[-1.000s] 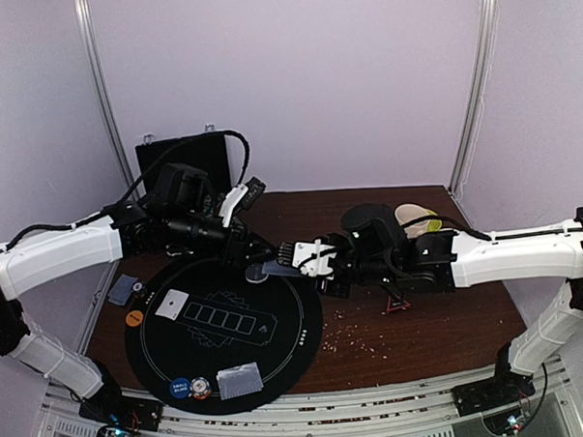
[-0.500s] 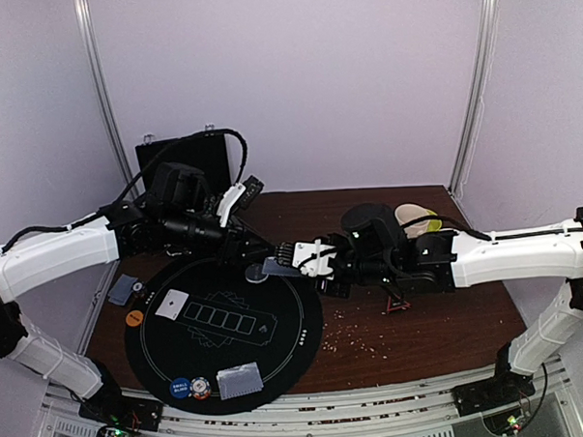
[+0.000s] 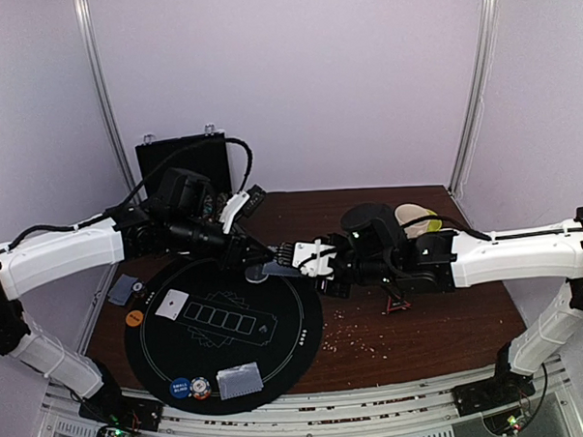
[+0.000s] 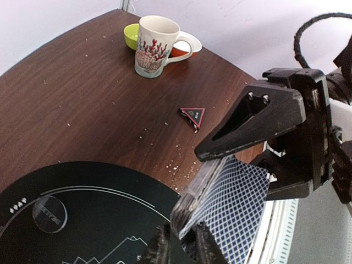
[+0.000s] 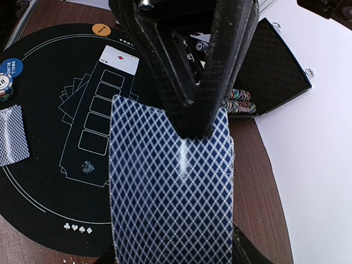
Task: Distribute texas hold em gaming equipment
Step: Pick up the poker card from the face-down deck piles.
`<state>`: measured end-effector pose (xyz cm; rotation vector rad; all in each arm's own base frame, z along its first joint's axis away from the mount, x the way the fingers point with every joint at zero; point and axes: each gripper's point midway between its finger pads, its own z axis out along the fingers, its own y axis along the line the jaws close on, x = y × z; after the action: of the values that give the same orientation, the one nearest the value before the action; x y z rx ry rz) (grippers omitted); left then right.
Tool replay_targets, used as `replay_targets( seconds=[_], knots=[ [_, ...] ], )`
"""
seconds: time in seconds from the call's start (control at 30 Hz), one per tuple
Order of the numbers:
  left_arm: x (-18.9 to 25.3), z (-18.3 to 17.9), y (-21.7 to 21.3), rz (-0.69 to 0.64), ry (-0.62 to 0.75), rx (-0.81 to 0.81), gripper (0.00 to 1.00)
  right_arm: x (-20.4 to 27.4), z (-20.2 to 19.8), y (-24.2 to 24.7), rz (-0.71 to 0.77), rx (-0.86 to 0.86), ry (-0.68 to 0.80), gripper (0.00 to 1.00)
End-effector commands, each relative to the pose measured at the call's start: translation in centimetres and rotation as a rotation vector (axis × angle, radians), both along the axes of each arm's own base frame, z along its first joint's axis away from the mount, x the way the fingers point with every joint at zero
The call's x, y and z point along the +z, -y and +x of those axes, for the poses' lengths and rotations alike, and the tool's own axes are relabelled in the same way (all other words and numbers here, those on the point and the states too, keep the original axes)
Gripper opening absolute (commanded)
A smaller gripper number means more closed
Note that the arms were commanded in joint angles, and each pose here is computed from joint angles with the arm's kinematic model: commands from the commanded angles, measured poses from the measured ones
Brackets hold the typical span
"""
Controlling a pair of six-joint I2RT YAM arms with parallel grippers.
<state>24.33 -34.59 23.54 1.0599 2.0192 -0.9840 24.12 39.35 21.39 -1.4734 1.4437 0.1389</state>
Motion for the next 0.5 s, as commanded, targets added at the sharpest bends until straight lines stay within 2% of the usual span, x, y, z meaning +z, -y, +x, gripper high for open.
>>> replay_targets(
  seconds=[0.0,0.07,0.47],
  knots=[
    [0.8,-0.6,-0.2,-0.036,0.029,-0.022,0.09,1.3,0.0,0.2,0.027,-0.005,0.027,0.48],
    [1.0,-0.9,-0.3,-0.046,0.032,-0.025,0.00,1.4,0.0,0.2,0.028,-0.009,0.028,0.48],
    [4.6,-2.3,-1.4,-0.118,0.125,-0.065,0.00,0.8,0.4,1.0,0.014,-0.035,0.023,0.48]
  ],
)
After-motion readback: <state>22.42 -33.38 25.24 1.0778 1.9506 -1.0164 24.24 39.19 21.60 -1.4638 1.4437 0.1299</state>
